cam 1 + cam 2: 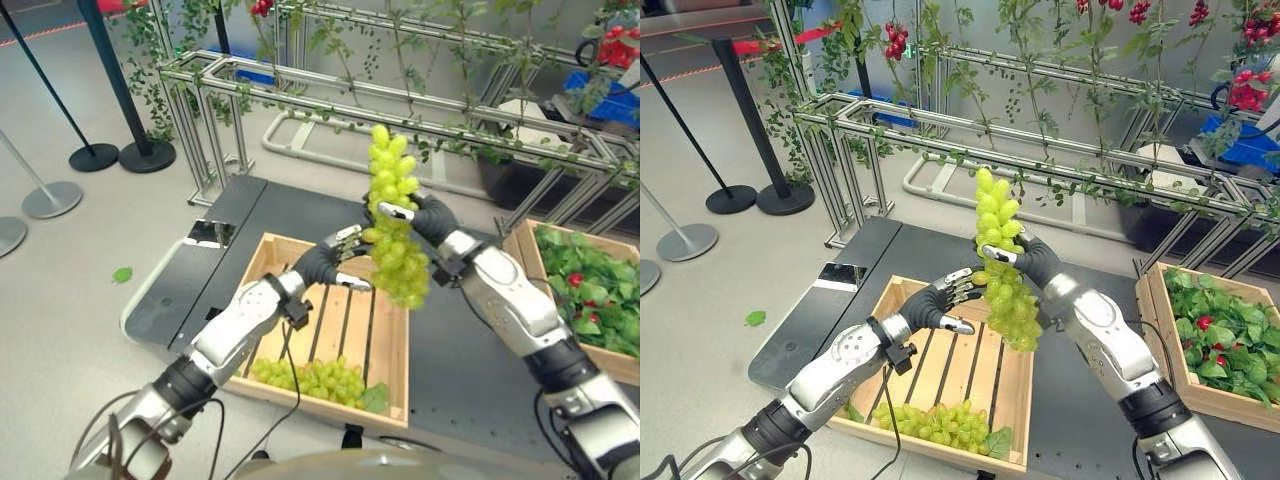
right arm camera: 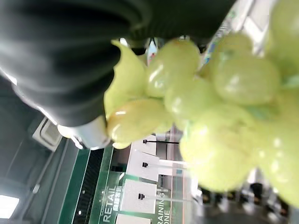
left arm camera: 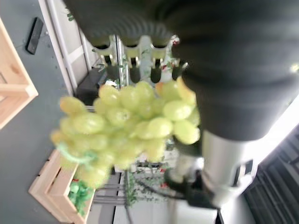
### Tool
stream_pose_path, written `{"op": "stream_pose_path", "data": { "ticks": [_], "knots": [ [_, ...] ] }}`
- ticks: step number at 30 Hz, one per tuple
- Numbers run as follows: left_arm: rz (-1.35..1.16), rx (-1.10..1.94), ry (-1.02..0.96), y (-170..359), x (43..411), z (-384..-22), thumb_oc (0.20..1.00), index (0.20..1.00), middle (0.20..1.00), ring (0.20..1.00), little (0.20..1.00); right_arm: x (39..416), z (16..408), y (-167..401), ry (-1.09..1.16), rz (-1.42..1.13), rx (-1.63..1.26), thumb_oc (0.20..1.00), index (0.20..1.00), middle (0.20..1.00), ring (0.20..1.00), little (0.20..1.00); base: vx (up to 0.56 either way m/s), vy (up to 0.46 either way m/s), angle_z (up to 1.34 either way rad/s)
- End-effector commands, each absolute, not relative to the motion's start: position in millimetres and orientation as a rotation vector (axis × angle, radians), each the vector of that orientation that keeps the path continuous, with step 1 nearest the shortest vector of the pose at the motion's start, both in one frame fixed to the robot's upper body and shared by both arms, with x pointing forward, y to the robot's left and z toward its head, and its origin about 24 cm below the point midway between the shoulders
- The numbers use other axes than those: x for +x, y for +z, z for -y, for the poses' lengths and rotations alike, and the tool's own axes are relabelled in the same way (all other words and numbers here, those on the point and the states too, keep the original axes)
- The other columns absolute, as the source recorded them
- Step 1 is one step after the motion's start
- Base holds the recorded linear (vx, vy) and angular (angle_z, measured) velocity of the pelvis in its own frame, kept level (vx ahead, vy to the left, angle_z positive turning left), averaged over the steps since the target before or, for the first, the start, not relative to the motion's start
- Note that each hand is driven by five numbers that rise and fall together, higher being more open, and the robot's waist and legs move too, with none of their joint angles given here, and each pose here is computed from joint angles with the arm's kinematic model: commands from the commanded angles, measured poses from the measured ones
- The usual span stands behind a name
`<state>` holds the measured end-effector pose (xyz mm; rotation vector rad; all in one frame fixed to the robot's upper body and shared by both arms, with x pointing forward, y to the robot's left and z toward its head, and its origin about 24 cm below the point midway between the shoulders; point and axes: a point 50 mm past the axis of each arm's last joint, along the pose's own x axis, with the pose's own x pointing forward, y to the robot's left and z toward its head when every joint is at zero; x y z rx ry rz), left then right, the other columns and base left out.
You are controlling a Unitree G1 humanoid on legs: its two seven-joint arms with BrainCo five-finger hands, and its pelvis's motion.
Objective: Pick up the fruits from the basket on one side to the basket on the other side
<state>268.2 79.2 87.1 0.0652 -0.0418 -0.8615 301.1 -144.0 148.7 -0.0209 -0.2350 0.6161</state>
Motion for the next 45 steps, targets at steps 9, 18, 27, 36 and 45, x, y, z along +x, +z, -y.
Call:
{"op": "stream_pose_path", "data": {
  "ticks": [9, 18, 27, 36, 45],
  "knots": [
    [0.106, 0.095, -0.946, 102, 281, -46, 1.000, 1.000, 1.000, 1.000, 1.000, 299, 87, 211, 0.785, 0.530, 0.050, 0.200, 0.200, 0.200, 0.200, 0.200, 0.00, -0.003, -0.03],
    [0.108, 0.093, -0.927, 101, 282, -43, 1.000, 1.000, 1.000, 1.000, 1.000, 284, 70, 199, 0.886, 0.506, 0.028, 0.200, 0.200, 0.200, 0.200, 0.200, 0.00, -0.002, -0.02],
    [0.099, 0.075, -0.890, 97, 282, -49, 1.000, 1.000, 1.000, 1.000, 1.000, 280, 85, 192, 0.836, 0.505, -0.015, 0.200, 0.200, 0.200, 0.200, 0.200, 0.00, -0.001, 0.01],
    [0.090, 0.049, -0.890, 95, 279, -54, 0.200, 0.200, 0.200, 0.200, 0.200, 280, 95, 181, 0.790, 0.467, 0.002, 0.200, 0.200, 0.200, 0.200, 0.200, -0.02, -0.010, 0.09],
    [0.083, 0.043, -0.884, 92, 277, -56, 0.200, 0.200, 0.200, 0.200, 0.200, 280, 97, 178, 0.768, 0.461, 0.036, 0.200, 0.200, 0.200, 0.200, 0.200, -0.01, 0.001, 0.03]
  ]
}}
